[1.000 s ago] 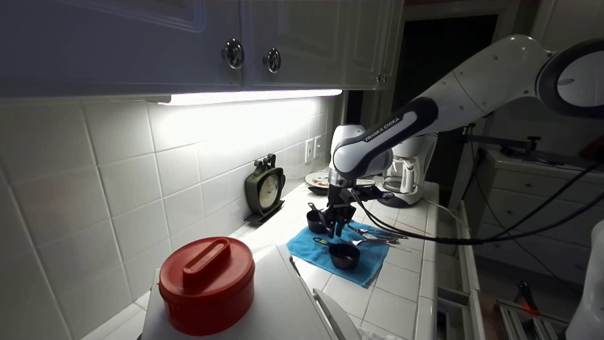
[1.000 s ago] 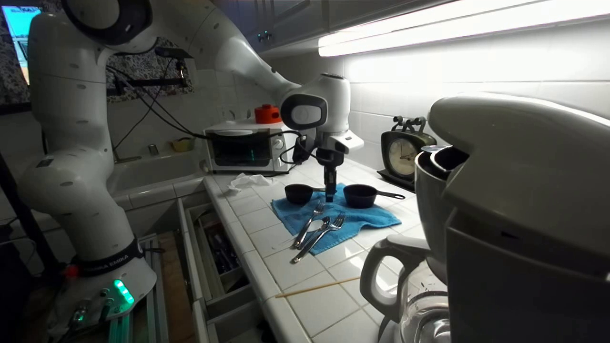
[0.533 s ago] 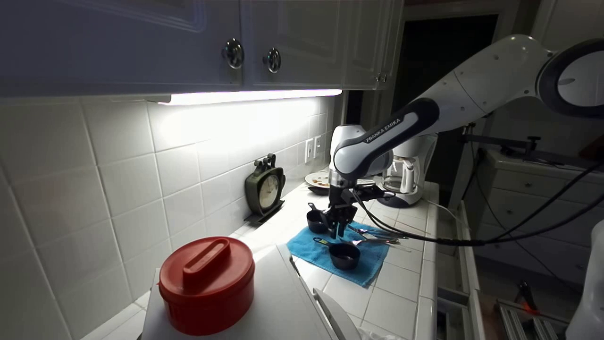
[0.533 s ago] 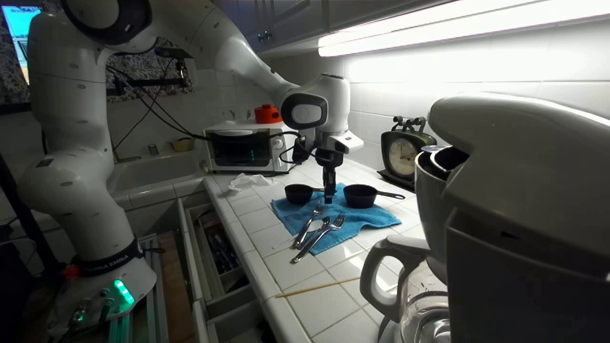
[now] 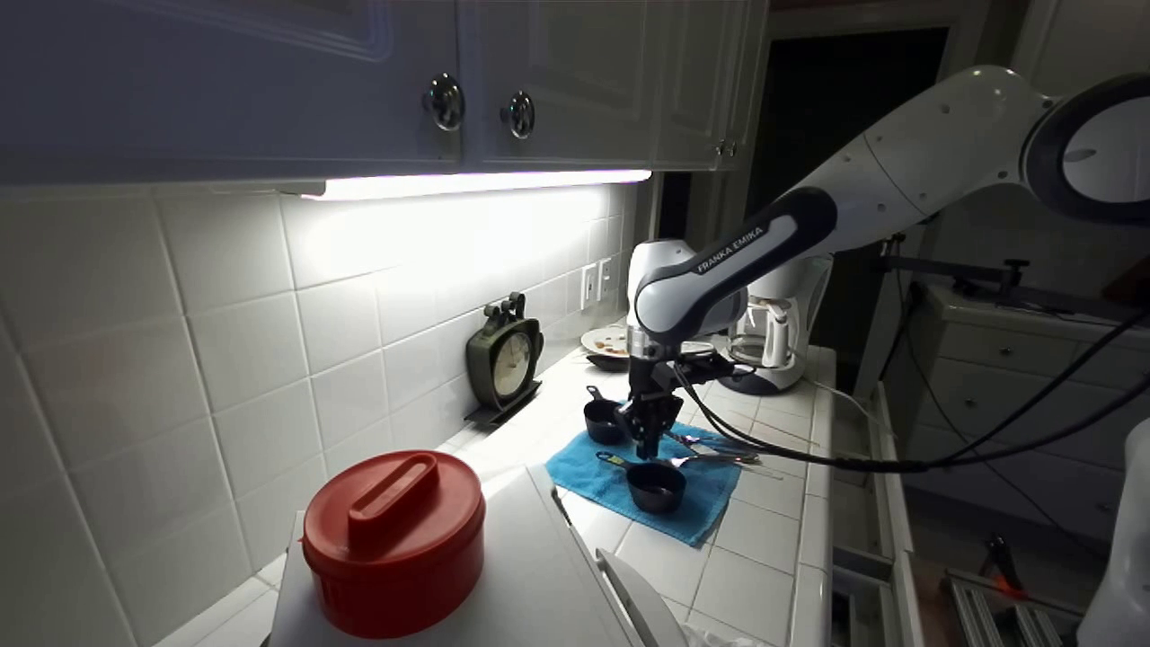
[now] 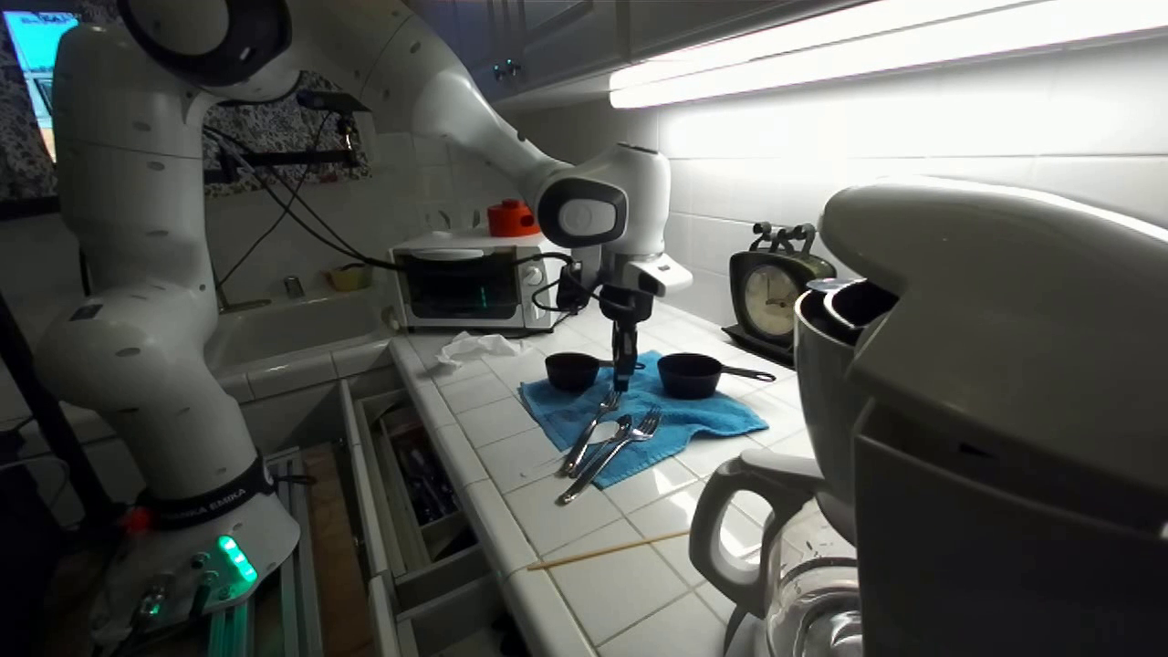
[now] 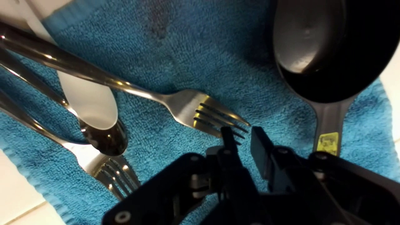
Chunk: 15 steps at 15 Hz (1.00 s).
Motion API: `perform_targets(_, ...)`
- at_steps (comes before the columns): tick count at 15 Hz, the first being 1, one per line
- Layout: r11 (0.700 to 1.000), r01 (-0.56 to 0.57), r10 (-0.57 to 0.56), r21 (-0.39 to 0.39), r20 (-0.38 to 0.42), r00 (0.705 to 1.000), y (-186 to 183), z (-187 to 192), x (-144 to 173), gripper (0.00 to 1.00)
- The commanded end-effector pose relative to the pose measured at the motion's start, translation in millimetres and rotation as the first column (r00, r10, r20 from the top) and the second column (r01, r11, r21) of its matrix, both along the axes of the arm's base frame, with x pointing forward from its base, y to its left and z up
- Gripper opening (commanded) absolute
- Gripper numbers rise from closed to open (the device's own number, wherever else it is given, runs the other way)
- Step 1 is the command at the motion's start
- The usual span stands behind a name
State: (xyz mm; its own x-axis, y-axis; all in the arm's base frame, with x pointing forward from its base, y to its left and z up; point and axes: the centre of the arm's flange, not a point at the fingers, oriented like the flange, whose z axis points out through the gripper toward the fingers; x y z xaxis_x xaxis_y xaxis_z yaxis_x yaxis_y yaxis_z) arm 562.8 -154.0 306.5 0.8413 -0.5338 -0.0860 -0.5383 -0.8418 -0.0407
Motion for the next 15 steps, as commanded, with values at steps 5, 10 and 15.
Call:
perform_targets(5,0.999,-0.042,0.041,-0.019,-0.055,0.998,5.6,0.3,-3.3,0.22)
perform_targets(10,0.999,-0.046,0.045,-0.015,-0.071,0.996,7.2,-0.5,-3.0,0.02)
perform_targets(15,0.999,-0.052,0.051,-0.01,-0.081,0.995,6.9,0.8,-5.1,0.04)
